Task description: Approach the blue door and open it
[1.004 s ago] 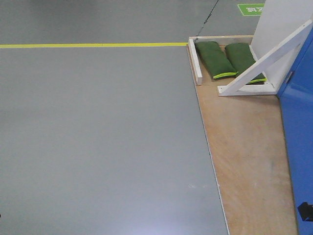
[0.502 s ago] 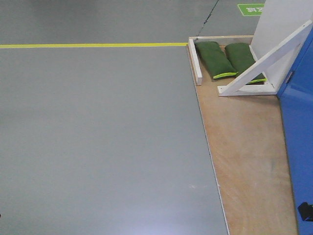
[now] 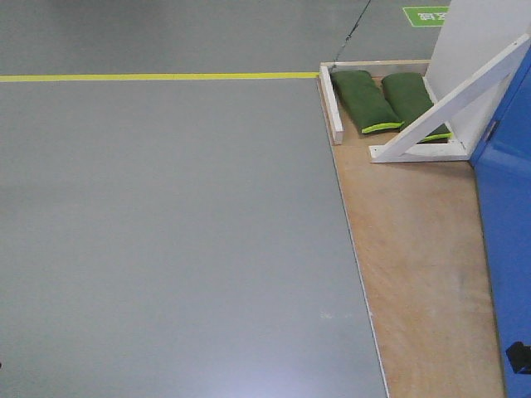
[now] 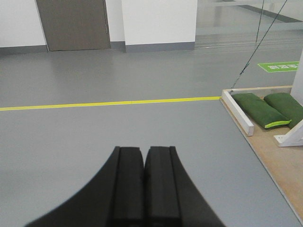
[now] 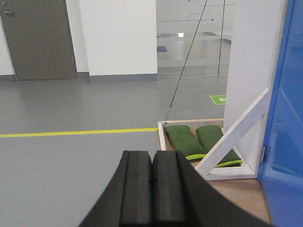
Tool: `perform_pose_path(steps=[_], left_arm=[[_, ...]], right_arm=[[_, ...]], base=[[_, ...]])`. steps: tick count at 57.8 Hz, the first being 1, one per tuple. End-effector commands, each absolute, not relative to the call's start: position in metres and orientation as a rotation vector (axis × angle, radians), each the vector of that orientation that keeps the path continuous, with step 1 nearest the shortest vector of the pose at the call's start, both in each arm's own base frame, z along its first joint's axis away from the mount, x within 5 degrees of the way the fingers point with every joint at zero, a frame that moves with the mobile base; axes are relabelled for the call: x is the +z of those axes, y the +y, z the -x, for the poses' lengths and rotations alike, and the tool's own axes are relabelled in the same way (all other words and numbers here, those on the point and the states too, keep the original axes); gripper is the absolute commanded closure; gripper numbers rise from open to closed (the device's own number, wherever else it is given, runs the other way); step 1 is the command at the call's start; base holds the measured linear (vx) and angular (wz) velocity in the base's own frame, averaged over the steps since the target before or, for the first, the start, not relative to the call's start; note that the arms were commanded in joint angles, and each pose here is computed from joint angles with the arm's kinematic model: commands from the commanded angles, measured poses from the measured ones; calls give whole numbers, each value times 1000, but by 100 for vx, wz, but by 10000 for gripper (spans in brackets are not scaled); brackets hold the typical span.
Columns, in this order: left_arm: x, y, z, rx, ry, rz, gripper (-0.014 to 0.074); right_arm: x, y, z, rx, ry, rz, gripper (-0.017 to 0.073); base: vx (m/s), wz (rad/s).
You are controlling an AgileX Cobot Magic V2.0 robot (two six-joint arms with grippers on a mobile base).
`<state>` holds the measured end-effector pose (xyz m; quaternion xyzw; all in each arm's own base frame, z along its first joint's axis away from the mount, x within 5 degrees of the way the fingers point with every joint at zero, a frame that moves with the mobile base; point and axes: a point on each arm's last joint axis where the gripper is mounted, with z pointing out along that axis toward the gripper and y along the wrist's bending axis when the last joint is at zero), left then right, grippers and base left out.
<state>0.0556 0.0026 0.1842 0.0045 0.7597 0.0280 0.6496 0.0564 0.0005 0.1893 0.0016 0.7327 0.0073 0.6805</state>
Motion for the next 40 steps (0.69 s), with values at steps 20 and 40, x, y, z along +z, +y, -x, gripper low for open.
perform_pose_path(steps=[20, 40], left_arm=[[201, 2, -54, 52, 1604, -8, 521], [197, 2, -54, 47, 1631, -14, 521]], right_arm=[[198, 1, -56, 12, 1552, 3, 561], [197, 0, -56, 11, 1554, 2, 561]], base=[[0, 0], [3, 0]])
